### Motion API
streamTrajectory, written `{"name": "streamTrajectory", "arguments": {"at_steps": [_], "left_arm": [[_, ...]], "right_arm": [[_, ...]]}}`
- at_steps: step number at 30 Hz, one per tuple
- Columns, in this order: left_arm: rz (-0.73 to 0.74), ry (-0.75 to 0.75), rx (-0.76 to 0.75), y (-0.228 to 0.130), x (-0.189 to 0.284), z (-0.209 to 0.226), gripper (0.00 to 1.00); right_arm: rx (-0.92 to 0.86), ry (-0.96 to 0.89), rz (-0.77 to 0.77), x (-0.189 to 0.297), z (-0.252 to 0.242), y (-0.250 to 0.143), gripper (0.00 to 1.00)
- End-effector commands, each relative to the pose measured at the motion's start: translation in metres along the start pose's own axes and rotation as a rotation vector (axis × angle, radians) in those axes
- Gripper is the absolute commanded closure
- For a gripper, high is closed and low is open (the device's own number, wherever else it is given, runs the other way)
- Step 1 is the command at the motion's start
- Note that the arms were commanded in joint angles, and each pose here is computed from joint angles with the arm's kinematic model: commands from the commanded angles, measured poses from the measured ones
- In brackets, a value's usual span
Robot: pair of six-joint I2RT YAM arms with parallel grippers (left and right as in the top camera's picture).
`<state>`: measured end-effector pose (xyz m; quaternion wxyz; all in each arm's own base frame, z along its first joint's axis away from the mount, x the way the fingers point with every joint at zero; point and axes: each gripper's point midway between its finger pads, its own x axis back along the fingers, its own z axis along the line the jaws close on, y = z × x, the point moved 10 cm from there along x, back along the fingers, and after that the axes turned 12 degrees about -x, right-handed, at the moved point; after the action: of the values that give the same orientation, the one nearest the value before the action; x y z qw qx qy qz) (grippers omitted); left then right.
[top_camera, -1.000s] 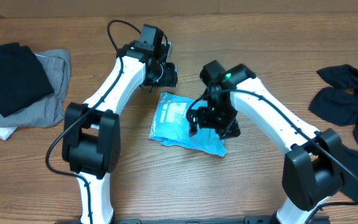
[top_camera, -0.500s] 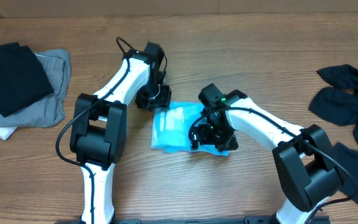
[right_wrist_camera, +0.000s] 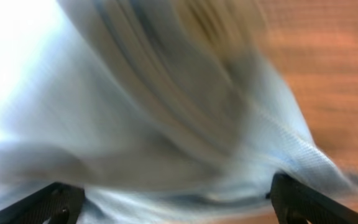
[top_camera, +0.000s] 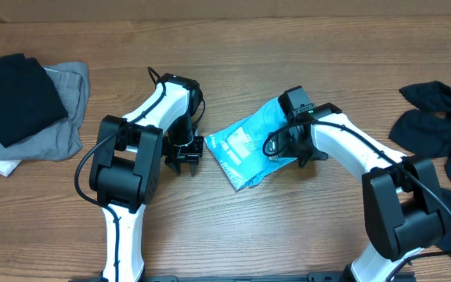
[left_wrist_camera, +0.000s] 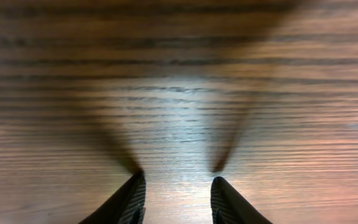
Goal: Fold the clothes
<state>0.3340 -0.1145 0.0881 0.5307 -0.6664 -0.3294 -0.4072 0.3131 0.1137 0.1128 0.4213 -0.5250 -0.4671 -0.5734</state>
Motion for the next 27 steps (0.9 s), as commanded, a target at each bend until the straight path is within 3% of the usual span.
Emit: {"name": "streamTrajectory", "arguments": {"at_steps": [1,5,9,13,20,27], "left_arm": [[-0.082,-0.033,-0.014,-0.005,0.02,-0.007,0.63],[-0.317,-0.045,-0.043,-0.003,0.066,-0.011,0.61],[-0.622,-0.06,-0.092,0.011,0.11,-0.018,0.43],[-0.794,-0.096,-0.131,0.032,0.125,-0.024,0.41],[-0.794,-0.206,-0.197,0.06,0.104,-0.038,0.43],[-0.631,-0.193,-0.195,0.071,0.06,-0.047,0.43]], "right_arm": [[0.023,-0.037,-0.033,0.021,-0.003,0.004,0.0],[-0.018,-0.022,-0.061,0.05,-0.006,0.0,0.0],[-0.117,0.044,-0.132,0.083,-0.01,-0.005,0.0],[-0.221,0.077,-0.123,0.095,-0.013,-0.011,0.0],[-0.341,-0.007,-0.019,0.065,-0.02,-0.025,0.16],[-0.378,-0.089,0.068,0.017,-0.026,-0.032,0.21]]}}
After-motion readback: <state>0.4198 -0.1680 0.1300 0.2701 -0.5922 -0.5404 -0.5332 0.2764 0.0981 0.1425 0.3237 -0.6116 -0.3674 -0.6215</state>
